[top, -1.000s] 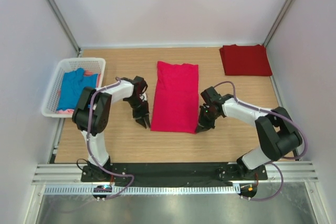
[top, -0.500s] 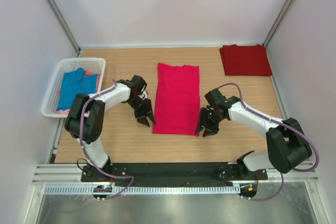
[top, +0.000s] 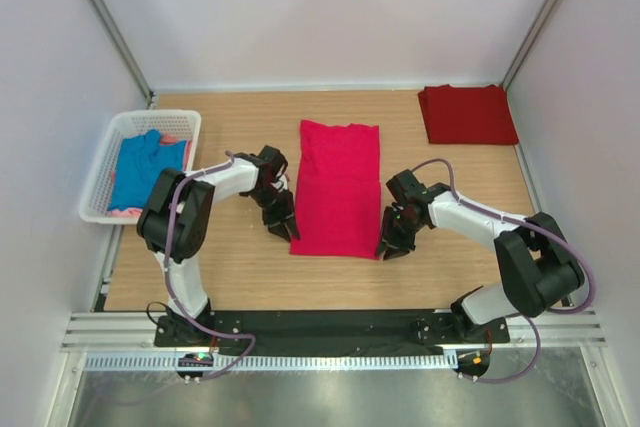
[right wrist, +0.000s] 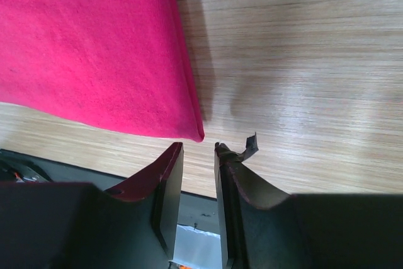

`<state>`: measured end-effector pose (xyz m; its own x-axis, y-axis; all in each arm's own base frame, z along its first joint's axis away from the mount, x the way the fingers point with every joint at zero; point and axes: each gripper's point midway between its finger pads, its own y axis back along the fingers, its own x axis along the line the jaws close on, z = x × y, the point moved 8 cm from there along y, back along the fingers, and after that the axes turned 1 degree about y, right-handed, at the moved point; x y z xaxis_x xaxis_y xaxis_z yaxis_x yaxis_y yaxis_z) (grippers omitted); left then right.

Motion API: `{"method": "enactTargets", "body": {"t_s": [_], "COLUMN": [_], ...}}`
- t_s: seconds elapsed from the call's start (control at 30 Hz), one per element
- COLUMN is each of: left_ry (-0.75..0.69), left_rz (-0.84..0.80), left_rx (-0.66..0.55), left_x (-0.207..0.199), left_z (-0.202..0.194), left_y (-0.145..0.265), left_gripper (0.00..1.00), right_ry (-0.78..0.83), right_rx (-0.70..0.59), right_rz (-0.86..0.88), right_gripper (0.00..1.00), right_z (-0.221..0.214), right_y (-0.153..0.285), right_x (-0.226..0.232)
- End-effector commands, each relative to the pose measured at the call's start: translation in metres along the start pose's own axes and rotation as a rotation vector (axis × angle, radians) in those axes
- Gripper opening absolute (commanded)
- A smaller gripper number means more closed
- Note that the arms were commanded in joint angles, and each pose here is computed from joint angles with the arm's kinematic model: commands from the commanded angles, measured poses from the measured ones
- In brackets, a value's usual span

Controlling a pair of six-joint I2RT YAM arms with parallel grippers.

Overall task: Fold and stack the t-shirts
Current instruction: Fold the tshirt

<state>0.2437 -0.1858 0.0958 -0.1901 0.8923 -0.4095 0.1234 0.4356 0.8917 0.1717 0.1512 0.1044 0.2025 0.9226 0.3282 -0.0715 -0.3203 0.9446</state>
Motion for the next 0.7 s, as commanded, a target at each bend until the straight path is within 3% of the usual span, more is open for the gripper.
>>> {"method": "enactTargets", "body": {"t_s": [0.0, 0.17, 0.33, 0.43, 0.57, 0.67], "left_ry": [-0.039, -0.049, -0.054, -0.059, -0.039, -0.018], "left_rz": [0.018, 0.027, 0.008, -0.004, -0.009, 0.006], "left_rx": [-0.018, -0.017, -0.019, -0.035, -0.043, -0.027], "left_x": [0.0, 0.001, -0.003, -0.005, -0.005, 0.001], "left_z": [0.005, 0.004, 0.001, -0.005, -0.014, -0.021], "left_y": [-0.001, -0.002, 0.002, 0.01, 0.018, 0.017], "left_gripper": [0.3, 0.29, 0.02, 0.0, 0.0, 0.0], "right_ry": [0.002, 0.013, 0.022, 0.026, 0.032, 0.033], "right_rx": [-0.033, -0.03, -0.031, -0.024, -0.019, -0.018], "right_rz": [-0.007, -0.012, 0.002, 0.005, 0.005, -0.002], "right_gripper": [0.34, 0.36, 0.35, 0.29, 0.07, 0.01], "right_z": [0.004, 0.005, 0.006, 0.008, 0.007, 0.007], "right_y": [0.001, 0.001, 0.0, -0.004, -0.006, -0.007], "right_x": [0.0, 0.0, 0.001, 0.002, 0.001, 0.0]}}
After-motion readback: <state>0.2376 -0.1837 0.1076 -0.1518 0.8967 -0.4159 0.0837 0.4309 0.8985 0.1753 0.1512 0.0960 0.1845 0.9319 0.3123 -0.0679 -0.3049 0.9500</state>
